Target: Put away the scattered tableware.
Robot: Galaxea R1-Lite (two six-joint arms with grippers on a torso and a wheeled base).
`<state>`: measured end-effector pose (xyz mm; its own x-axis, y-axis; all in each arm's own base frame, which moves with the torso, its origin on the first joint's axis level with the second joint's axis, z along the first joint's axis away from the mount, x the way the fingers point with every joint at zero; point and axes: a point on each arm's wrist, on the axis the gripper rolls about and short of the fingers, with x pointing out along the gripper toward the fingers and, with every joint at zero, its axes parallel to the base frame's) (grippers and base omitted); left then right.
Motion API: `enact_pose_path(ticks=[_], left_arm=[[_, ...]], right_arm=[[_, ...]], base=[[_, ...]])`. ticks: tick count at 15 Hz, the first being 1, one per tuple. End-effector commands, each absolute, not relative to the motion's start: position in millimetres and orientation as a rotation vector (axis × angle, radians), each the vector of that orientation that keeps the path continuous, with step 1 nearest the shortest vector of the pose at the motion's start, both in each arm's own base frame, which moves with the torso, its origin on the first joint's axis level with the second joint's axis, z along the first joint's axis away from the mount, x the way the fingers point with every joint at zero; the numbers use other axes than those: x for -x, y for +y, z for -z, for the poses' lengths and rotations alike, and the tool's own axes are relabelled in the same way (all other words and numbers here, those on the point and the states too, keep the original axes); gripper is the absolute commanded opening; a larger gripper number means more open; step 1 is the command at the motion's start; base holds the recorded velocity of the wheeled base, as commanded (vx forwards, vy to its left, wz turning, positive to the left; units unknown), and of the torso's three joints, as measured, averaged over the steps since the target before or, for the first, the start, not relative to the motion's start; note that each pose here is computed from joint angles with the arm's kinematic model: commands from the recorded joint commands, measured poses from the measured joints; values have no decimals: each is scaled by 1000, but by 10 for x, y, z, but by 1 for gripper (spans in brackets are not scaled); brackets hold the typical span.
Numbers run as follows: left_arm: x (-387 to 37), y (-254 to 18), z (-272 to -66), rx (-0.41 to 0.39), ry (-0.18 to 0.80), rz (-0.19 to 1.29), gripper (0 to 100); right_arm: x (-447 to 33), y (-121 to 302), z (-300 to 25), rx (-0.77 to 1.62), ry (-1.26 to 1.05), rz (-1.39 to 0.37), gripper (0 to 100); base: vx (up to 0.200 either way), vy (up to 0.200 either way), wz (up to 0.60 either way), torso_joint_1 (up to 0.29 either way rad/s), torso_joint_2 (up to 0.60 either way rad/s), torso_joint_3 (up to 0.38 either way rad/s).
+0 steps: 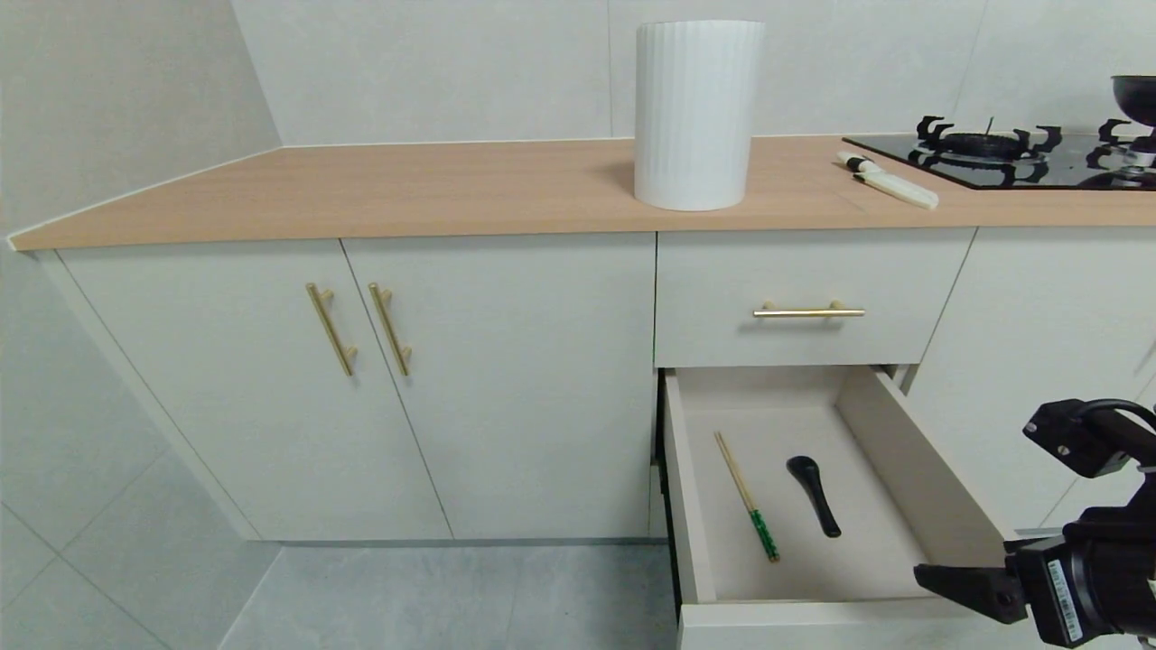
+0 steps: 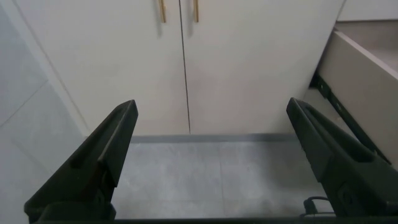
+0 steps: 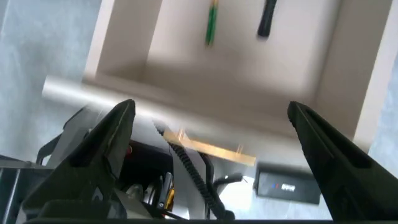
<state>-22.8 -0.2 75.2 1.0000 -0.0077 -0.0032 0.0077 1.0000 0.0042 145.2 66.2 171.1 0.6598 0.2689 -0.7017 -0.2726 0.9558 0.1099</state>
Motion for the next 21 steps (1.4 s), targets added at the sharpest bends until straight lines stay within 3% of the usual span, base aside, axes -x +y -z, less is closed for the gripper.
enact_pose_path(ticks=[1, 10, 14, 21], left_arm=[[228, -2, -752, -5, 3, 8, 100], [228, -2, -752, -5, 3, 8, 100], [228, -2, -752, -5, 3, 8, 100], [228, -2, -752, -5, 3, 8, 100]], right_arm=[[-1425, 690, -1688, 23, 821, -325, 100], [-1120, 922, -1333, 299, 1173, -512, 100], [-1316, 1005, -1137, 315, 1289, -439, 100], [-1821, 1224, -926, 122, 1331, -90, 100]], base=[[0, 0, 0, 0, 0, 0], [0, 0, 0, 0, 0, 0], [0, 0, 0, 0, 0, 0], [0, 0, 0, 0, 0, 0]])
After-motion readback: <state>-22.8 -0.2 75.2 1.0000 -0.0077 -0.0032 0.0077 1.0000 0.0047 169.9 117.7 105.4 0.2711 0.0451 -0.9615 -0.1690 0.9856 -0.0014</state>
